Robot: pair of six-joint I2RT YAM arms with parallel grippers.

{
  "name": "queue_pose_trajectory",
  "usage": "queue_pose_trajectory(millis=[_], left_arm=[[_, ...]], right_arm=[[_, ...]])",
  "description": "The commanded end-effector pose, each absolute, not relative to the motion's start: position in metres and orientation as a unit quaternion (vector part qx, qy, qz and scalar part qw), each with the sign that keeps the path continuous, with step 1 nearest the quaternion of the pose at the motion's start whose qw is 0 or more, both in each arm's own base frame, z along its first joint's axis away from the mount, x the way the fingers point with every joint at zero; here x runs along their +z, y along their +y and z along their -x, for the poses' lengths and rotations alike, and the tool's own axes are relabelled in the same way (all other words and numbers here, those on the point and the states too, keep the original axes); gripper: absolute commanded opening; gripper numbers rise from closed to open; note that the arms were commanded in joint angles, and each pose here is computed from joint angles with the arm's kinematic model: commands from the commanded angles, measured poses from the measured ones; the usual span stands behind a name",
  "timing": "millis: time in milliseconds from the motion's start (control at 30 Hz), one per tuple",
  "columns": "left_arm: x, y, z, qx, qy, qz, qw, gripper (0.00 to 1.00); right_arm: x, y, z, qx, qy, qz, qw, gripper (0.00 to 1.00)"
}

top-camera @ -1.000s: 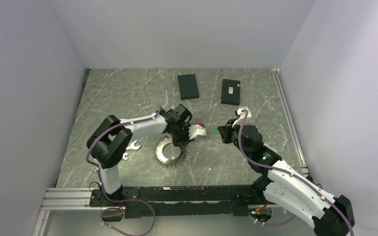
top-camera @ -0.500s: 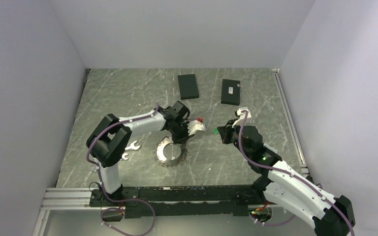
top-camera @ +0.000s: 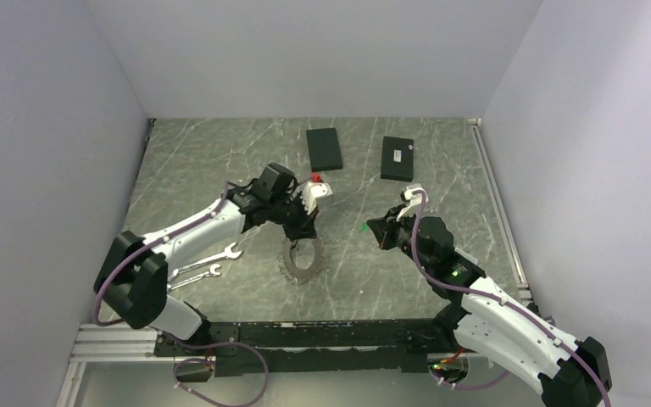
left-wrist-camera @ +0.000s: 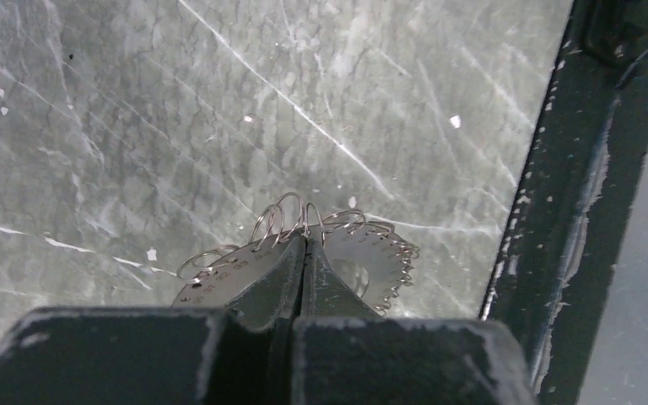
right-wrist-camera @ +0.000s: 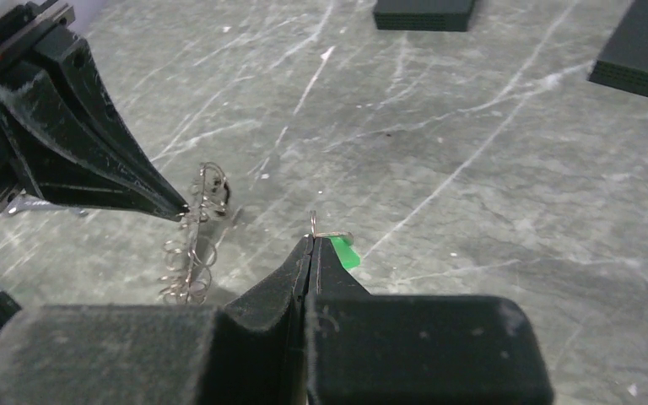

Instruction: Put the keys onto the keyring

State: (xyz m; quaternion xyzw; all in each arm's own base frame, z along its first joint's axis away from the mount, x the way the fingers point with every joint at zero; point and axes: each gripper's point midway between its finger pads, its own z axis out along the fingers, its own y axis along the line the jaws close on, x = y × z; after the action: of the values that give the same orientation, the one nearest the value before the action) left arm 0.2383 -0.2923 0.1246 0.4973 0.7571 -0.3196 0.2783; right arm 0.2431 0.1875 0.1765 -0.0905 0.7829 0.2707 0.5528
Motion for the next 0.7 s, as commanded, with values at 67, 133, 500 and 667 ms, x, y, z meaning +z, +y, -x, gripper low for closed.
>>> queue_pose_trajectory(millis=[67, 133, 500, 667], left_arm=[[0.178, -0.299, -0.234, -0.388, 0.757, -0.419, 0.318, 0.00], [0.191, -0.300, -0.234, -0.399, 0.764, -0.396, 0.318, 0.00], [0.223, -0.298, -0.234, -0.417, 0.805, -0.295, 0.303, 0.00], [0.228, -0.298, -0.229, -0.426, 0.795, -0.302, 0.307, 0.00]], right_arm=[[0.229, 0.223, -0.229, 0.361, 0.714, 0.167, 0.577, 0.00], [0.239, 0.235, -0.217, 0.395, 0.690, 0.202, 0.571, 0.00], [0.258, 0.272, -0.188, 0.472, 0.633, 0.316, 0.526, 0.00], [0.251, 0.285, -0.190, 0.473, 0.643, 0.342, 0.495, 0.00]])
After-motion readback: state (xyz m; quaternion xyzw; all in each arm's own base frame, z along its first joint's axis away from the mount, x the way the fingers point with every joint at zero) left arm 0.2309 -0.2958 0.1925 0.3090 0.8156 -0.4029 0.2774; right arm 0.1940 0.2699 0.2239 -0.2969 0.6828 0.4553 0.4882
